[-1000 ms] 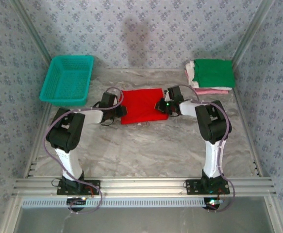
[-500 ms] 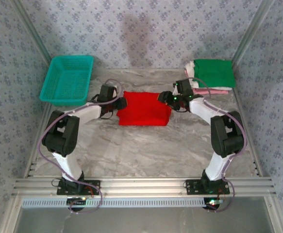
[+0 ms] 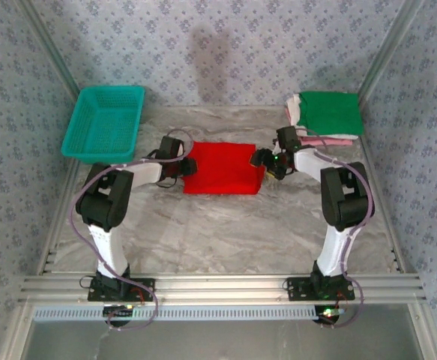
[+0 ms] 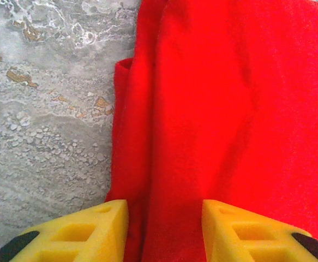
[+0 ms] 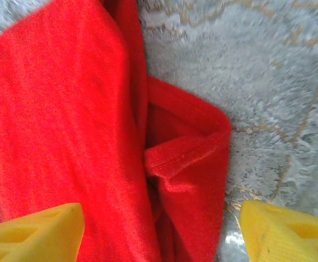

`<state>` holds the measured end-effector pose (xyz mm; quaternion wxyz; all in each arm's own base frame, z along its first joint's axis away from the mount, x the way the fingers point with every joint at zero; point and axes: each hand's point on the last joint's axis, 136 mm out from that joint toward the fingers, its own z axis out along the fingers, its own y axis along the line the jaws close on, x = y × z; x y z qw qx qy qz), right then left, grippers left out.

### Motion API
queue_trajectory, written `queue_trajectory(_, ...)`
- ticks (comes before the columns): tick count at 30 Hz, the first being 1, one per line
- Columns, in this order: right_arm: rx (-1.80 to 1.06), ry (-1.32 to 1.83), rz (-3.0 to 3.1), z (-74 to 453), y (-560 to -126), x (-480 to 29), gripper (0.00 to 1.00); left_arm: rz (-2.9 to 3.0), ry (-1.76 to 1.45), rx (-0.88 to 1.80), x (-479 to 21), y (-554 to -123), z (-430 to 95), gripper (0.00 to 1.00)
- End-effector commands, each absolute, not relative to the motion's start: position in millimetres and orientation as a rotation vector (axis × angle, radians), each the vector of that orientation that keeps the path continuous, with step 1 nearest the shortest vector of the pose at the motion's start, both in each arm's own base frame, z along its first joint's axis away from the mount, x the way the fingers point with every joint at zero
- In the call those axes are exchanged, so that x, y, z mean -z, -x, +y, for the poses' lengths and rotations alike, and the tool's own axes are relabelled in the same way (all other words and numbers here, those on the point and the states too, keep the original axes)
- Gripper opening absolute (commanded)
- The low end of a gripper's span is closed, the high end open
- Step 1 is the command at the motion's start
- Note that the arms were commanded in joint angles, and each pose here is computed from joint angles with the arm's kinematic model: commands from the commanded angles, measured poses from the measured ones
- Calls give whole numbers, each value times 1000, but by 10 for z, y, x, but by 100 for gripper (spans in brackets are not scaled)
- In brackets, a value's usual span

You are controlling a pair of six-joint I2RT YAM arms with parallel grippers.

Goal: Fold and stack the t-shirts

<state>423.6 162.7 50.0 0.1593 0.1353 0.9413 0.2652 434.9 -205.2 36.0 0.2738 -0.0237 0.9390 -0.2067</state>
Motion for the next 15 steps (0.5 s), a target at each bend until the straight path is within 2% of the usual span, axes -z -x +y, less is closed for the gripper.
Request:
queue_trajectory(1, -844, -291, 2697, 1874, -4238, -508, 77, 2558, 54, 600, -259, -4311, -2152, 40)
queue_trajectory(4, -905, -255, 2682, 2029, -4258, -525, 75, 2547, 39, 614, -267, -4305, -2199, 40)
queue_trajectory(8, -991, -201, 2648, 2238, -4306, -589, 66, 2551, 28, 639, -252, -4298, -2257, 39)
queue_trajectory(15, -996, -222, 2625, 2352, -4436, -546, 57, 2534, 18, 653, -289, -4289, -2290, 39)
